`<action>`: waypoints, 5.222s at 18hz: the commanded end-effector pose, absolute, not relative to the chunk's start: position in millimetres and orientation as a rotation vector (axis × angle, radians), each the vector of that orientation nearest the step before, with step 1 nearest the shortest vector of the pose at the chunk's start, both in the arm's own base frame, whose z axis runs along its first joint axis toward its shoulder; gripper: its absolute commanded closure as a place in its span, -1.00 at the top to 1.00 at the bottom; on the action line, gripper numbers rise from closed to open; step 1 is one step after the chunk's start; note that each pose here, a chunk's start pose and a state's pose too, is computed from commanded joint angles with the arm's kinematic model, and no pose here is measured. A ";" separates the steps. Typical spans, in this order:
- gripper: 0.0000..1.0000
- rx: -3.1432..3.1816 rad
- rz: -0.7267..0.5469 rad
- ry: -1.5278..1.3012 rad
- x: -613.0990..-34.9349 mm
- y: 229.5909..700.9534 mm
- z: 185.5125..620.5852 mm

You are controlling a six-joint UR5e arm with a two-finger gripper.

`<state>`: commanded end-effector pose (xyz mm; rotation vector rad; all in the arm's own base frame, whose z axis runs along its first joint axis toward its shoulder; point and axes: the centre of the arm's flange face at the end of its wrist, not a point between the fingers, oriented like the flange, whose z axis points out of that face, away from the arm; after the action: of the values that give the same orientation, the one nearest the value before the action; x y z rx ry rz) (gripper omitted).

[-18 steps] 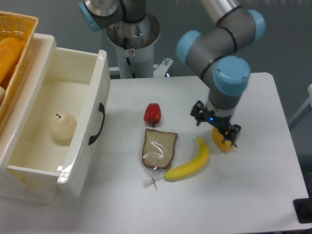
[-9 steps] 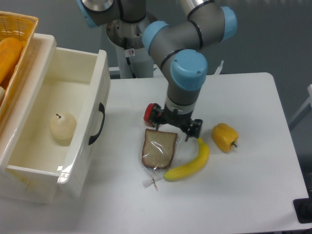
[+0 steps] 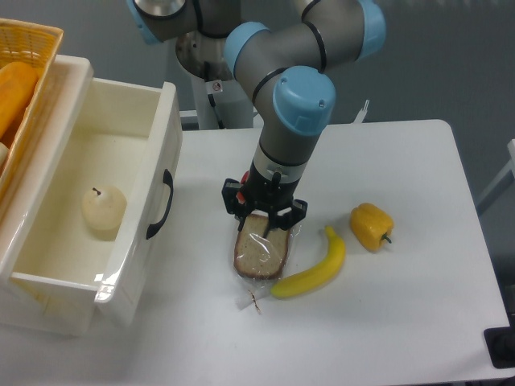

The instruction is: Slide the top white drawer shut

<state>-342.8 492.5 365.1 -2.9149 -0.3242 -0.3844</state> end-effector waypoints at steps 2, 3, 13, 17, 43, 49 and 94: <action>-1.00 -2.910 -0.454 -0.312 -337.0 492.6 361.4; -1.00 -2.890 -0.508 -0.311 -333.4 493.9 360.8; -1.00 -2.818 -0.698 -0.299 -307.1 506.5 361.7; -1.00 -2.830 -0.717 -0.264 -289.0 516.3 361.2; -1.00 -2.867 -0.776 -0.180 -183.9 556.3 384.6; -1.00 -2.868 -0.777 -0.167 -169.7 560.4 390.3; 1.00 -2.845 -0.018 -0.296 -469.6 405.5 431.5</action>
<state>-469.6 405.5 431.5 -2.8453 -0.2956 -0.0182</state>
